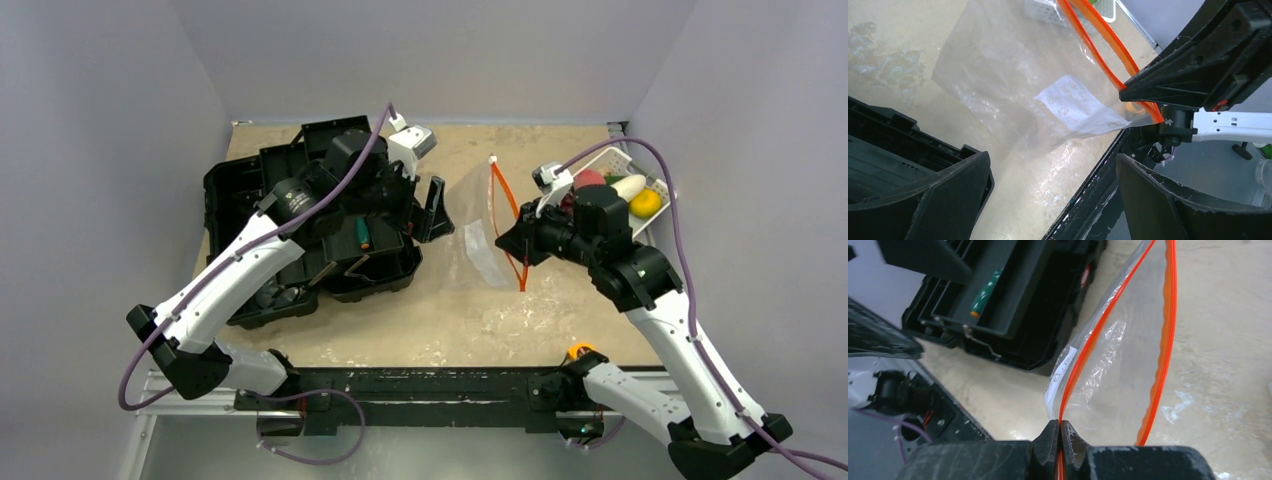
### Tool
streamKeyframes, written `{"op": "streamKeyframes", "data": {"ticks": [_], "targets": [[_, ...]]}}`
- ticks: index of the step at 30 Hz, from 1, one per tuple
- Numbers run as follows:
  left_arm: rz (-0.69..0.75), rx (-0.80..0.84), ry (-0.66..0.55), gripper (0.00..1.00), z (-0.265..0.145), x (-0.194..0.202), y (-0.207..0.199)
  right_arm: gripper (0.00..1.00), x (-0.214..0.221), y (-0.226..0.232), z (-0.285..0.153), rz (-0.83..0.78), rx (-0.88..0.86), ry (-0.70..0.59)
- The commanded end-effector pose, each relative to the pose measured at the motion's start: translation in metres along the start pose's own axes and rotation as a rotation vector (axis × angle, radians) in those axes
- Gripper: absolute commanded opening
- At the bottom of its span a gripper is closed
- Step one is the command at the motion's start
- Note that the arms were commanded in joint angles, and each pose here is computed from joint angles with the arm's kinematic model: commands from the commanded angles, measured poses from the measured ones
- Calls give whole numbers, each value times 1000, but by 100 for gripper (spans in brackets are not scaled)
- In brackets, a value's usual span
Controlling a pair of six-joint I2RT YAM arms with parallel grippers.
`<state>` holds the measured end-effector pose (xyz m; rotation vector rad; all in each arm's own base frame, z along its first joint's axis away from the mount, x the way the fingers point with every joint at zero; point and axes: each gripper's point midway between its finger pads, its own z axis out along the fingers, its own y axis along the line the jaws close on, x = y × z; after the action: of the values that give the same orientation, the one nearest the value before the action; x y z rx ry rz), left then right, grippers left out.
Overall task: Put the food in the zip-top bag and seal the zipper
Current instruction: Open the zipper of the food storage bag.
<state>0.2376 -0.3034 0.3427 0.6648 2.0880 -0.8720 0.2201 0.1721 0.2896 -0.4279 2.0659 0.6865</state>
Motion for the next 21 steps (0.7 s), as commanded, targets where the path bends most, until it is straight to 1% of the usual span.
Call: {"op": "streamKeyframes", "data": {"ticks": [1,5,10,12,17,21], "targets": [[34,54,-64,94,-5,-2,-9,0,15,33,8,-20,-203,68],[-12,22,-78,89,1,12,2,0,19,47,17,-10,-272,60],[-74,18,-75,79,7,14,2,0,22,72,22,2,-352,27],[-104,2,-64,76,8,15,4,0,23,75,25,-11,-335,19],[-206,-112,-35,77,15,20,21,0,26,79,36,-23,-291,-13],[-229,-174,-10,73,20,23,31,0,26,83,47,-32,-253,-47]]}}
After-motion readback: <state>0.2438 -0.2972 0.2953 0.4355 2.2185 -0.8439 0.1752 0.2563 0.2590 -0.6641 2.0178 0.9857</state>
